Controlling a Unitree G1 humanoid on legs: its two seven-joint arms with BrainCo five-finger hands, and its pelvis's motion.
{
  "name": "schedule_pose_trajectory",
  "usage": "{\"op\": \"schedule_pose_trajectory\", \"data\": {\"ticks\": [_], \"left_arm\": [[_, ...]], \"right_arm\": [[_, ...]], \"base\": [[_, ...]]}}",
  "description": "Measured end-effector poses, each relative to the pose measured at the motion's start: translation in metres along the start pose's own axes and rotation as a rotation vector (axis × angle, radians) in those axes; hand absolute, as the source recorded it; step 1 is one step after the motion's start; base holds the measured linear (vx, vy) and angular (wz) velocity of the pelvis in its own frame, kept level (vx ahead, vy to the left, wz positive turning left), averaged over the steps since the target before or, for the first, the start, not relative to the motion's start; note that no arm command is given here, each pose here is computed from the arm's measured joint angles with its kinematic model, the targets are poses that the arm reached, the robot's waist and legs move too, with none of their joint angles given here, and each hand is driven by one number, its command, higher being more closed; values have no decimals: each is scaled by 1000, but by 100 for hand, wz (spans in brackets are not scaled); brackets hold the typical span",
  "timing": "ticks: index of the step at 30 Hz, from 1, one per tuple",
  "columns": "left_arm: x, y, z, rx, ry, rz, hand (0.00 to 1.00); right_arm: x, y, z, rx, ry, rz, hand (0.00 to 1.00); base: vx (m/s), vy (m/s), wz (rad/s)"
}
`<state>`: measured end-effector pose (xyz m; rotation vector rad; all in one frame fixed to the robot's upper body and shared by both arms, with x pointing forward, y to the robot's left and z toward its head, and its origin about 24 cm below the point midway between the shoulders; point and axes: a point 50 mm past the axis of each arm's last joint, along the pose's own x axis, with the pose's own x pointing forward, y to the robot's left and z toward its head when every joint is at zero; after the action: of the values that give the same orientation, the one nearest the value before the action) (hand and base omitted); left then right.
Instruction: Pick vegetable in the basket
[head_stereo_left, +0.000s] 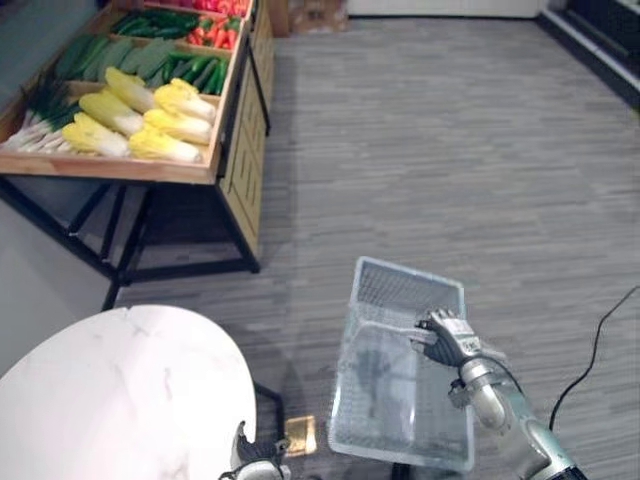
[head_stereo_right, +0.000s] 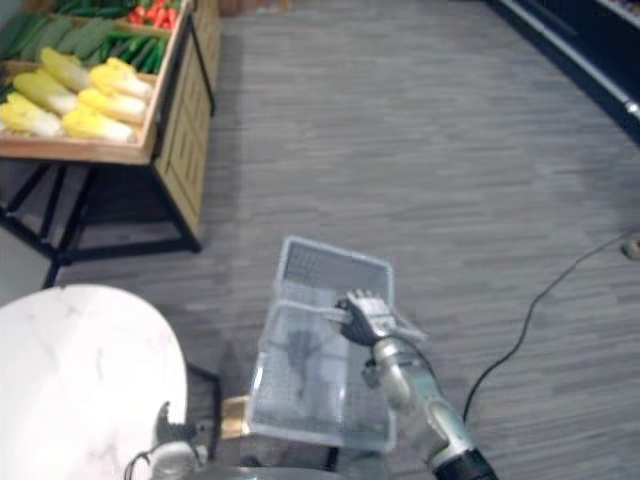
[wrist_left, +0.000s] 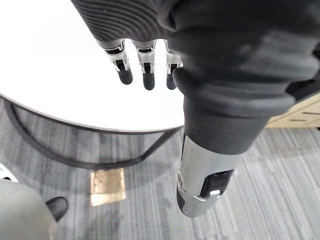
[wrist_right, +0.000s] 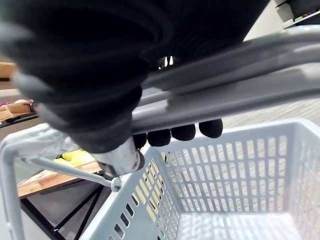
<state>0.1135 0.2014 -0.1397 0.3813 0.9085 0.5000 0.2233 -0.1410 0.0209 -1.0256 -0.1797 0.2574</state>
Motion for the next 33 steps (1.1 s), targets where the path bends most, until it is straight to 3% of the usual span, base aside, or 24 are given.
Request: {"op": "schedule_pose_trajectory", "data": {"ticks": [6, 13, 16, 18, 26, 33], "left_arm": [[4, 6, 2, 10, -7, 13, 0], [9, 15, -2, 20, 10, 10, 0], [-8, -15, -3, -42, 33, -65, 0], [-11, -20, -3, -58, 40, -73, 0], [-9, -9, -5, -128, 65, -4, 0], [-7, -6, 5, -149, 25, 14, 0]], "right_arm": [[4, -2, 2, -8, 0, -23, 100], [3, 1, 4, 19, 26, -40, 100], [2, -6, -7, -55, 46, -43, 100], [1, -5, -11, -78, 61, -39, 100], [-10, -1, -20, -81, 99, -19, 100], [-21, -11, -31, -87, 164, -61, 100]], "base": [[-5, 11, 12], [88, -409, 15], [146, -416, 23], [127, -351, 38], [184, -337, 26], [118, 4, 1]]}}
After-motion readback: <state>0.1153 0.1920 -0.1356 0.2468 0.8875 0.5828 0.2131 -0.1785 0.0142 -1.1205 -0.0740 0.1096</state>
